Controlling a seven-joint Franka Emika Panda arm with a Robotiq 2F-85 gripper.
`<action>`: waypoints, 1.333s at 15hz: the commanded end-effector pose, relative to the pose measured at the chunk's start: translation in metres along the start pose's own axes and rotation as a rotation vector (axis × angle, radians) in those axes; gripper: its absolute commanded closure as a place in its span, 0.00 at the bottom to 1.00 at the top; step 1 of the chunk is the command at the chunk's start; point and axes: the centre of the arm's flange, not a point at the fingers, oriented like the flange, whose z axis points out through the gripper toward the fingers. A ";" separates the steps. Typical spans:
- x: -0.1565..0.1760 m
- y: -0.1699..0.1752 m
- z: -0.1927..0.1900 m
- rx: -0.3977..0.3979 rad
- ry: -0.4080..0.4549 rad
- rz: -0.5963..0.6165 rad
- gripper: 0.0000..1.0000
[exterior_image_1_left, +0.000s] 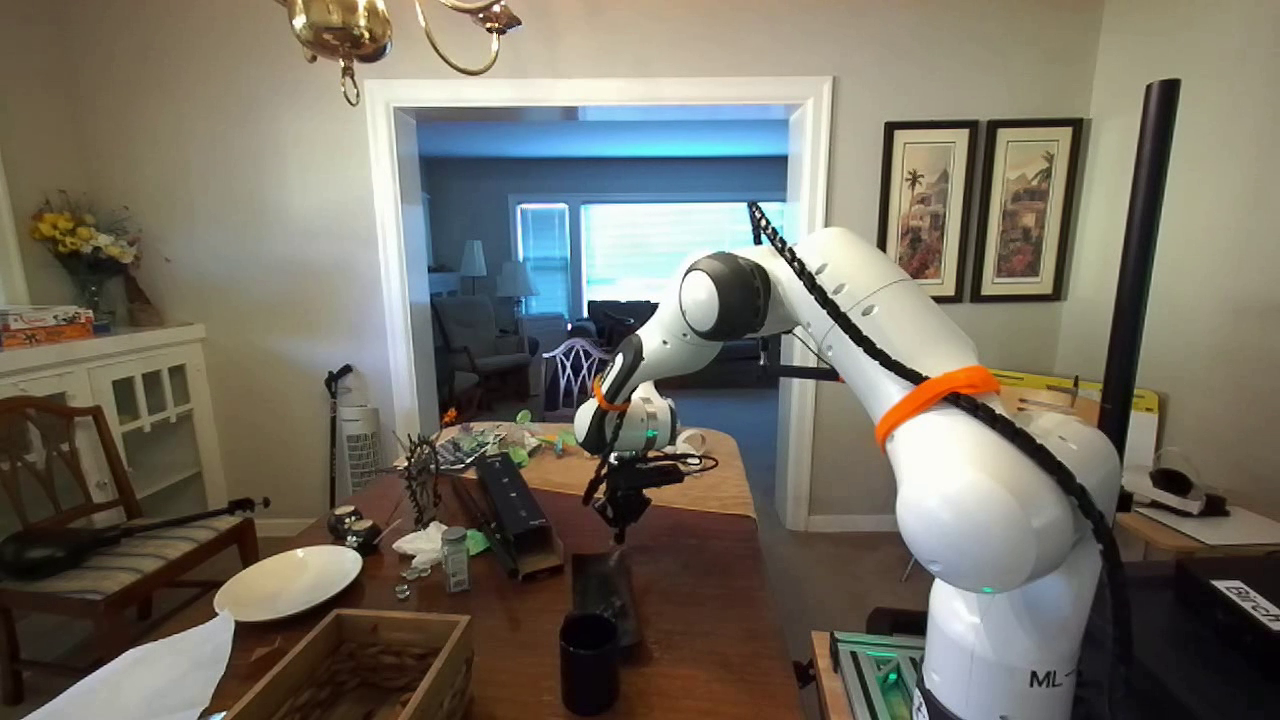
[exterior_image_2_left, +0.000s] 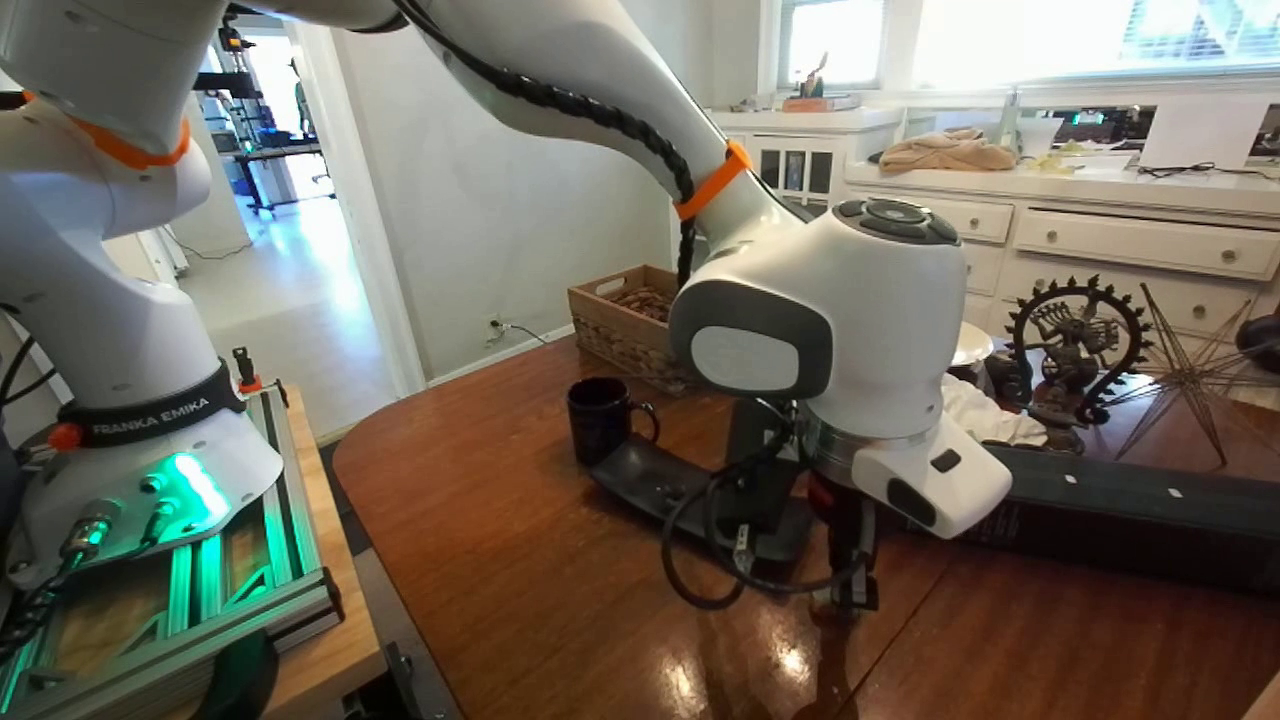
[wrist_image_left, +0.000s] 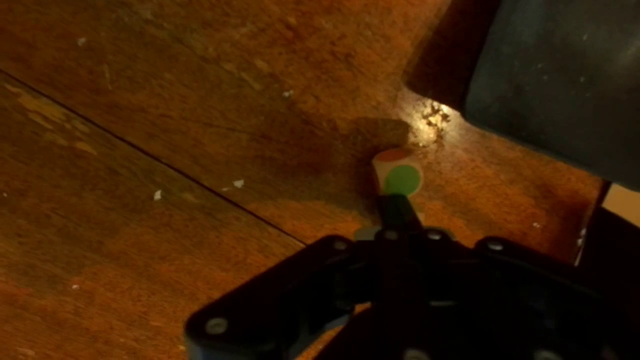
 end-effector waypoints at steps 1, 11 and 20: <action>0.001 -0.002 0.008 -0.006 0.000 -0.019 0.73; -0.002 -0.027 0.009 0.003 -0.004 -0.044 0.26; 0.000 -0.028 0.007 0.002 -0.002 -0.045 0.97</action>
